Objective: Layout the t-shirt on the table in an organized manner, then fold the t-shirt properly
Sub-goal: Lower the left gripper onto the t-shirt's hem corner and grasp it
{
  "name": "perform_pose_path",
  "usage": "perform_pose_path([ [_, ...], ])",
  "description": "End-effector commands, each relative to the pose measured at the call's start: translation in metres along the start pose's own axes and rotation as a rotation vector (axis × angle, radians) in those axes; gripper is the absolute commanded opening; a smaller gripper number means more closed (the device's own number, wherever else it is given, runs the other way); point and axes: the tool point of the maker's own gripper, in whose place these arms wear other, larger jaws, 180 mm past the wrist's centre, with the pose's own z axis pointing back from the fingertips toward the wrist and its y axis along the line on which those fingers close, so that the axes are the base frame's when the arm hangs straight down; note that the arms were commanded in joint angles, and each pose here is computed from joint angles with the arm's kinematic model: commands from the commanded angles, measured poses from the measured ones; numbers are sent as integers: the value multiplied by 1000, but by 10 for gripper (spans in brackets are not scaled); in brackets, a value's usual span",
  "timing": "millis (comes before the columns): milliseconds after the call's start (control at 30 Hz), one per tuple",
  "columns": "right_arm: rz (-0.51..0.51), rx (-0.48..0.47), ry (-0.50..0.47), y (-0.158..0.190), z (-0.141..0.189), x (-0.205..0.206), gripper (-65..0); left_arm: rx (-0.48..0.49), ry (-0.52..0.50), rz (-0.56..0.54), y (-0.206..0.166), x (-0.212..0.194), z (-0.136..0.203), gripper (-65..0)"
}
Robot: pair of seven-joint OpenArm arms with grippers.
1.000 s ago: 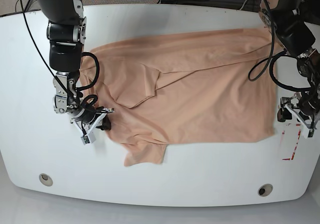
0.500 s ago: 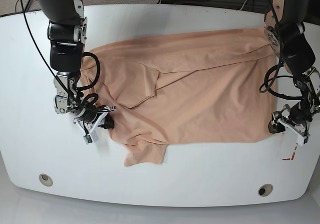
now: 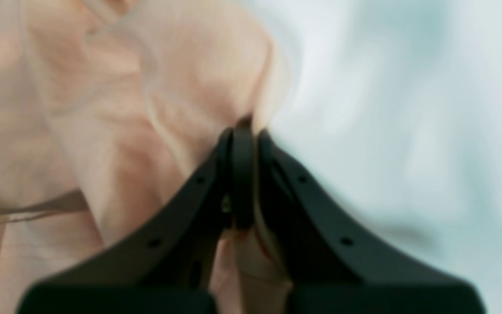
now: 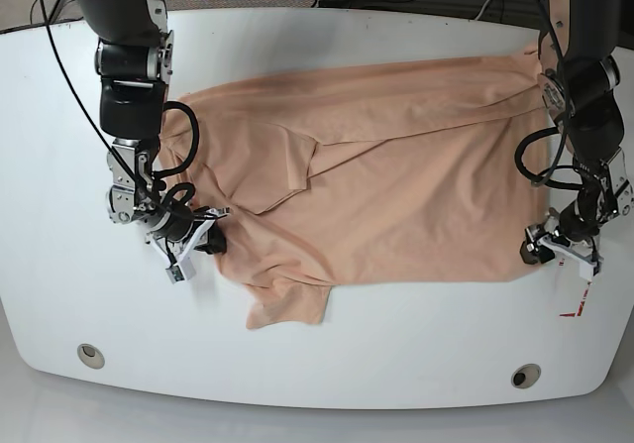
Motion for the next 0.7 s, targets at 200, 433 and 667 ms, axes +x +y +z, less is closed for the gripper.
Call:
perform_pose_path([
  [200, 71, -13, -46, -1, 12, 28, -637, -11, -19, -47, -9, 15, -1, -190],
  [433, 75, -14, -41, -1, 12, 28, -637, -58, 26, -93, -39, -1, -16, -231],
  [667, 76, -14, -40, -1, 12, 28, -637, -66, 4, -81, -49, 0, -21, -571],
])
